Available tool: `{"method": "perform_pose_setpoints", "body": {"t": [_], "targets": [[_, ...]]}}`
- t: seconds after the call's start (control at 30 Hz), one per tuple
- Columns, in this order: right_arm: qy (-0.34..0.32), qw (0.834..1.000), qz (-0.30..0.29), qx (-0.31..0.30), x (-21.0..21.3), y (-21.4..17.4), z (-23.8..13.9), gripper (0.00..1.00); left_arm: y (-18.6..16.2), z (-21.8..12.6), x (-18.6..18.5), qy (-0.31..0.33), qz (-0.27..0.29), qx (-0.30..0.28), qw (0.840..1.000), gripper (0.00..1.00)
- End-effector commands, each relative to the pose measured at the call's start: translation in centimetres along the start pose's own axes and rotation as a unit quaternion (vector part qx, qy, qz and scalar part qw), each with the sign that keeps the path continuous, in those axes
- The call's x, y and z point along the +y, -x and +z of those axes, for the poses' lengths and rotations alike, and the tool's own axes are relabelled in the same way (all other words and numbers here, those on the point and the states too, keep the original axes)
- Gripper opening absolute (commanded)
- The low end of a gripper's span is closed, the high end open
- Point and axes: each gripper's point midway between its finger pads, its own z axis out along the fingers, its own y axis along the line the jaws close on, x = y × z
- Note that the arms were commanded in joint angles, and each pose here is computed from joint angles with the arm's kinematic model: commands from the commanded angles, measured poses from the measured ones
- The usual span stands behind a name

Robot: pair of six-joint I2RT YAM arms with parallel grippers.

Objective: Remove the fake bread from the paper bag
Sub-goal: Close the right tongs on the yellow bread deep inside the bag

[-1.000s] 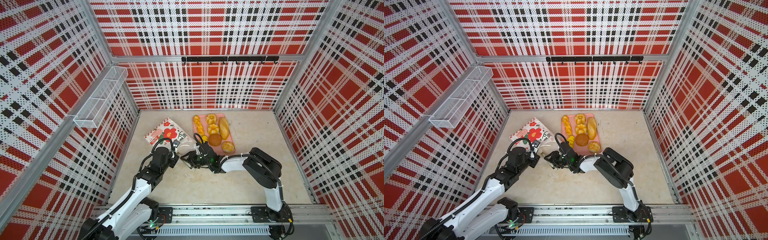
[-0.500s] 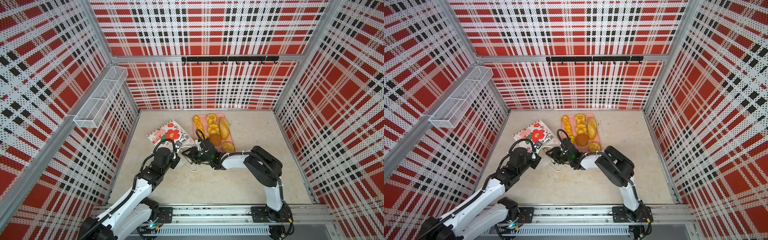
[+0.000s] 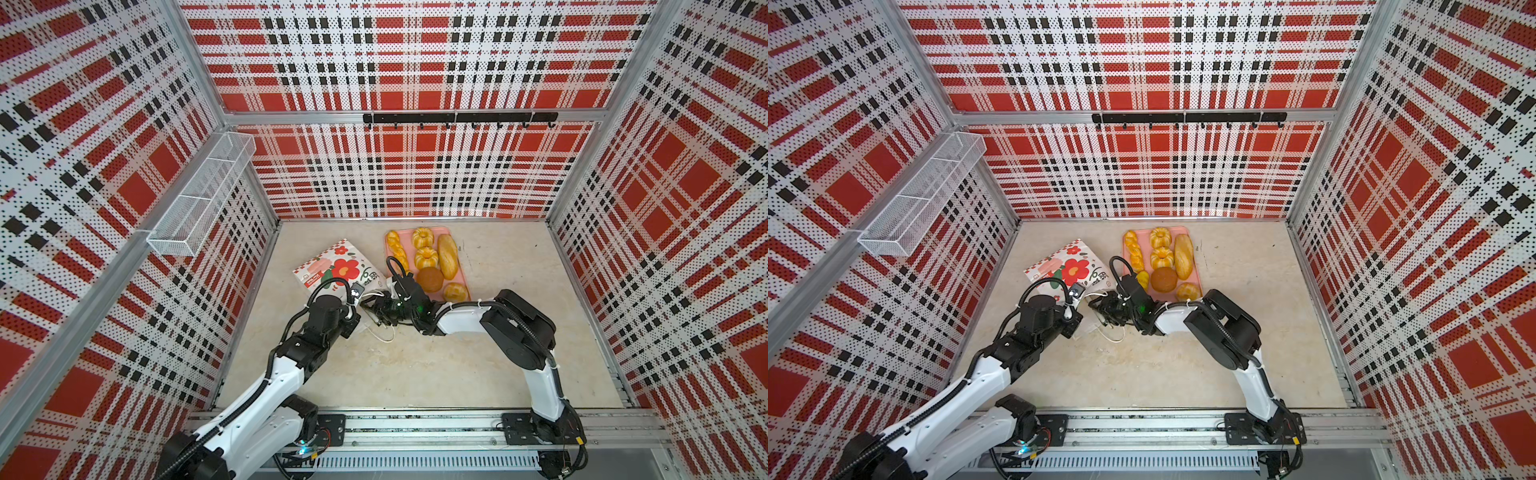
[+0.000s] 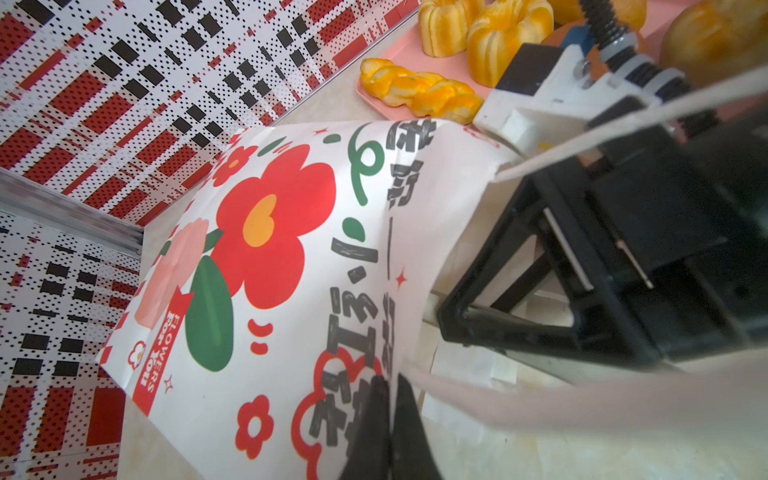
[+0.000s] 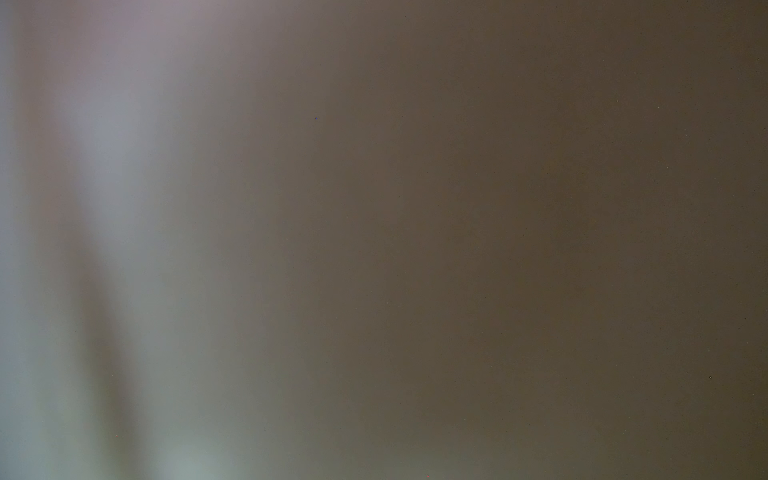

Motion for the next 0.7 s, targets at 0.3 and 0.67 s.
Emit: {"method": "perform_pose_setpoints", "body": {"t": [0.3,0.67], "targets": [[-0.006,1.000,-0.020,0.016,0.4,0.1,1.7,0.34,0.0,0.2,-0.5,-0.008,0.007,0.000,1.000,0.00],[-0.011,0.997,-0.075,0.008,2.8,-0.5,-1.1,0.04,-0.7,1.4,0.6,0.025,-0.029,0.044,0.998,0.00]]}}
